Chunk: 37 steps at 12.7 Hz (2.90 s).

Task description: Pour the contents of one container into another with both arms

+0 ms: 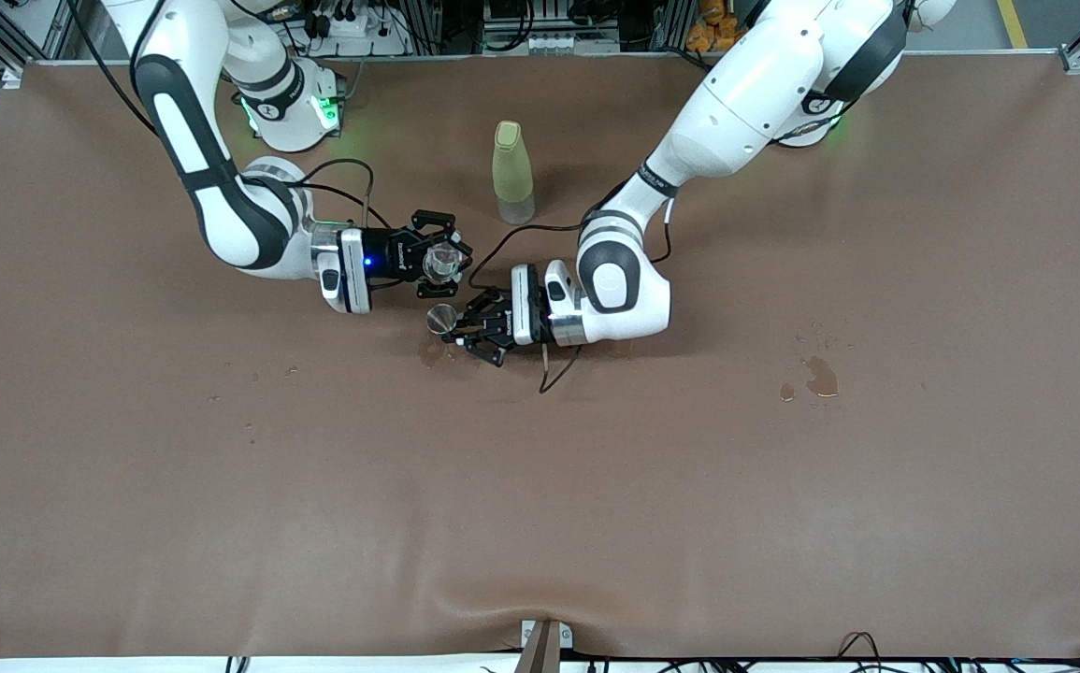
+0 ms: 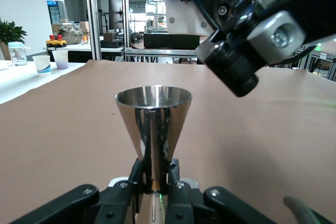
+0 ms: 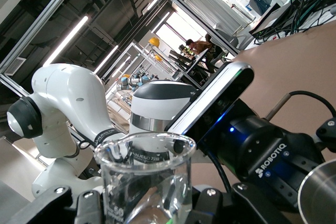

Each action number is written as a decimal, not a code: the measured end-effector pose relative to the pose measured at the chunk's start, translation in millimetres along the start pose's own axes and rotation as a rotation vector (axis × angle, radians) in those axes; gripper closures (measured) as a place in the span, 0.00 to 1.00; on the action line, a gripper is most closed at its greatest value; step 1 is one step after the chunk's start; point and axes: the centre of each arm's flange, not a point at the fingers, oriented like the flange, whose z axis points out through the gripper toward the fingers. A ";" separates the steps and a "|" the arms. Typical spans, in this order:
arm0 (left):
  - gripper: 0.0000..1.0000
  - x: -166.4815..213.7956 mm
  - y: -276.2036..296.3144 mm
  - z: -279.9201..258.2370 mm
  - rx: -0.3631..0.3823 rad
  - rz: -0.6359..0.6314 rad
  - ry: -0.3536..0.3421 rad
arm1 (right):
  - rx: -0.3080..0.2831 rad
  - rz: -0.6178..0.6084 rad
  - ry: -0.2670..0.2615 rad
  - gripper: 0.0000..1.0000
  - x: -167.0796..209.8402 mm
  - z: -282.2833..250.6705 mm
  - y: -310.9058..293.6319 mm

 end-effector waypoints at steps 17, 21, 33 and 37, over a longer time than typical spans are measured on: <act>0.79 -9.7 3.9 -3.0 0.007 -0.029 -0.006 | 0.016 0.223 0.007 0.85 1.3 1.5 -2.0; 0.79 -10.4 4.4 -3.1 0.007 -0.030 -0.007 | 0.023 0.280 0.008 0.85 1.6 2.0 -2.7; 0.79 -15.0 7.0 -4.3 0.004 -0.037 -0.015 | 0.032 0.463 0.028 0.85 3.9 2.7 -3.2; 0.79 -14.8 8.0 -4.9 0.005 -0.039 -0.016 | 0.033 0.515 0.036 0.85 4.7 2.7 -3.1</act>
